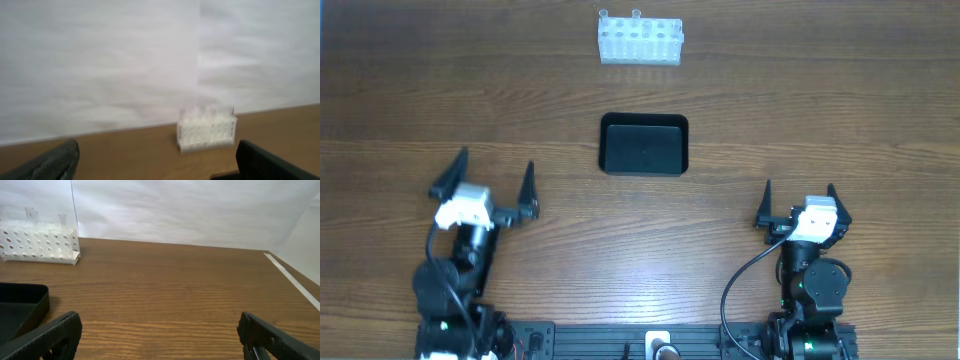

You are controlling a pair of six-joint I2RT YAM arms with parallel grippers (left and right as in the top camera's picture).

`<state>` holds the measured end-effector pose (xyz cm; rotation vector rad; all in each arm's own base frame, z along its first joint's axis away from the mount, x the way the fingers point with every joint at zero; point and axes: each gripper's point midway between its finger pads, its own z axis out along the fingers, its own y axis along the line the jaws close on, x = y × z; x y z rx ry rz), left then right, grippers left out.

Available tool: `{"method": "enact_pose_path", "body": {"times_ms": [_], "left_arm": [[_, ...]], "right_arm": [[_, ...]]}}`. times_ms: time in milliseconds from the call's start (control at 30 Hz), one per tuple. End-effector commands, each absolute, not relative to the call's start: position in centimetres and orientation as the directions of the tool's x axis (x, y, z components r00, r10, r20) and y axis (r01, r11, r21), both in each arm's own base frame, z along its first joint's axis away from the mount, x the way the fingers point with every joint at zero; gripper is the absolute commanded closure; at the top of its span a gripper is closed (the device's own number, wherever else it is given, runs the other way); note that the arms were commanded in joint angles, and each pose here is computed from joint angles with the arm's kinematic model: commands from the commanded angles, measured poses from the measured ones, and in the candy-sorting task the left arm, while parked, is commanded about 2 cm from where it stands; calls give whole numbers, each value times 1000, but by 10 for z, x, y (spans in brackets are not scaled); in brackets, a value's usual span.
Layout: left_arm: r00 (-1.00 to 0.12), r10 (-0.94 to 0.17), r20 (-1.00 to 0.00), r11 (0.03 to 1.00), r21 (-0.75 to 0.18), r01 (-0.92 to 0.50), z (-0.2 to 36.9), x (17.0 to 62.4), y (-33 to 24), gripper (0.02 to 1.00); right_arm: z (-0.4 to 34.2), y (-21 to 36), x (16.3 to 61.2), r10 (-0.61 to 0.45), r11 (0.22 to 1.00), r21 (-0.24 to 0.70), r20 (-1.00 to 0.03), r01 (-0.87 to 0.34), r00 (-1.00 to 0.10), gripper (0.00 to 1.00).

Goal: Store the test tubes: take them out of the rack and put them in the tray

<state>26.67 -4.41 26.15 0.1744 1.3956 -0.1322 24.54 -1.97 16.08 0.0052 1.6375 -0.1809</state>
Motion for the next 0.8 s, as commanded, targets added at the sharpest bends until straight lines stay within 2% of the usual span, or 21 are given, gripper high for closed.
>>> {"method": "enact_pose_path", "body": {"times_ms": [33, 167, 233, 500, 667, 800], "left_arm": [[113, -5, -994, 957, 27, 288, 292, 304, -63, 20], [-10, -62, -998, 943, -62, 328, 304, 359, -77, 18], [-58, -56, -997, 938, -72, 339, 303, 389, -86, 18], [-257, -11, -966, 949, -91, 302, 263, 504, -128, 18], [-380, -20, -925, 964, -118, 238, 238, 547, -151, 18], [-426, -5, -905, 966, -114, 230, 221, 566, -166, 20]], "right_arm": [[160, -23, 245, -102, 985, -111, -992, 131, -76, 9], [160, -23, 245, -102, 985, -111, -992, 131, -76, 9], [160, -23, 245, -102, 985, -111, -992, 131, -76, 9], [160, -23, 245, -102, 985, -111, -992, 131, -76, 9], [160, -23, 245, -102, 985, -111, -992, 131, -76, 7], [160, -23, 245, -102, 985, -111, -992, 131, -76, 9]]}}
